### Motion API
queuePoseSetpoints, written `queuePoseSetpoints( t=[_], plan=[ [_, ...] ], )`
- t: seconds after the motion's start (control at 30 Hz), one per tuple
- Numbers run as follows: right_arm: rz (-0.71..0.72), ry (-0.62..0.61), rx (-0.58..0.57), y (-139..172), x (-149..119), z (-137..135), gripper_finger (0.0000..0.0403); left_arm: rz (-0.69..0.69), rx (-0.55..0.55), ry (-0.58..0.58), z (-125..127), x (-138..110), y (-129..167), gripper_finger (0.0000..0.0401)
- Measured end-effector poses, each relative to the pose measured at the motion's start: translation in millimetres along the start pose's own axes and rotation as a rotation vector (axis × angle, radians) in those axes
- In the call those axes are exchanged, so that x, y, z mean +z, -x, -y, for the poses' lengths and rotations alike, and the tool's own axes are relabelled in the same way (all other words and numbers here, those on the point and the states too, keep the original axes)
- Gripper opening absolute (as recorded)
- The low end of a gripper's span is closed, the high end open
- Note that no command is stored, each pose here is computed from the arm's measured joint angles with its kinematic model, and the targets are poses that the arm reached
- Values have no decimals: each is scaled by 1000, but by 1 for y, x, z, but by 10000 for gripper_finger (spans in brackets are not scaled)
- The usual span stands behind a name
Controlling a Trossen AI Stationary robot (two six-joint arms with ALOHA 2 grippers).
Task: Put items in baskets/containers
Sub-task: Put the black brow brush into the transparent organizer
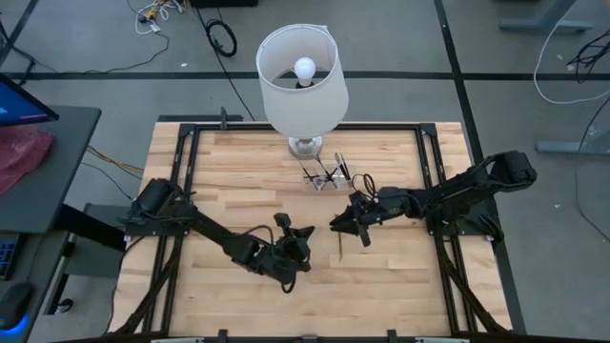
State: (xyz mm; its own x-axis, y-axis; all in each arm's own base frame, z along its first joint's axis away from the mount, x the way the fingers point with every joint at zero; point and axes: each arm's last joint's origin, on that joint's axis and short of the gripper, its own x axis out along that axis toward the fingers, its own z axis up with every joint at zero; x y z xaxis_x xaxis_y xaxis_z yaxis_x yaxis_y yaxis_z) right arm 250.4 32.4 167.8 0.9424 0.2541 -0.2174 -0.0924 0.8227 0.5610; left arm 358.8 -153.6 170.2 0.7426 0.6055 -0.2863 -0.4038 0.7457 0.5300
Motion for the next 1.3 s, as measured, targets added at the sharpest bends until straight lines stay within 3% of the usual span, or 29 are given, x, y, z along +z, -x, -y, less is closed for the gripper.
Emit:
queuePoseSetpoints(
  t=[0.17, 0.33, 0.4, 0.53, 0.77, 0.97, 1.3],
  plan=[
    [-84, 47, -75, 1, -9, 6, 42, -9, 50, -45, 1, -3, 9, 2],
    [-177, 40, -316, 5, -24, 17, 16, -34, 20, 37, -8, 0, 21, 1],
    [-216, 71, -329, 6, -28, 18, 24, -63, 18, 47, -13, -2, 22, 0],
    [-247, 175, -248, 4, -30, 11, 59, -118, 6, 64, -18, -9, 20, 8],
    [-440, 520, -166, 8, -48, 6, 137, -234, -70, 118, -23, -19, 12, 5],
    [-479, 565, -172, 10, -50, 9, 171, -235, -69, 124, -23, -19, 12, 7],
    [-558, 628, -145, -8, -69, 39, 173, -233, -68, 127, -23, -19, 12, 6]
  ],
)
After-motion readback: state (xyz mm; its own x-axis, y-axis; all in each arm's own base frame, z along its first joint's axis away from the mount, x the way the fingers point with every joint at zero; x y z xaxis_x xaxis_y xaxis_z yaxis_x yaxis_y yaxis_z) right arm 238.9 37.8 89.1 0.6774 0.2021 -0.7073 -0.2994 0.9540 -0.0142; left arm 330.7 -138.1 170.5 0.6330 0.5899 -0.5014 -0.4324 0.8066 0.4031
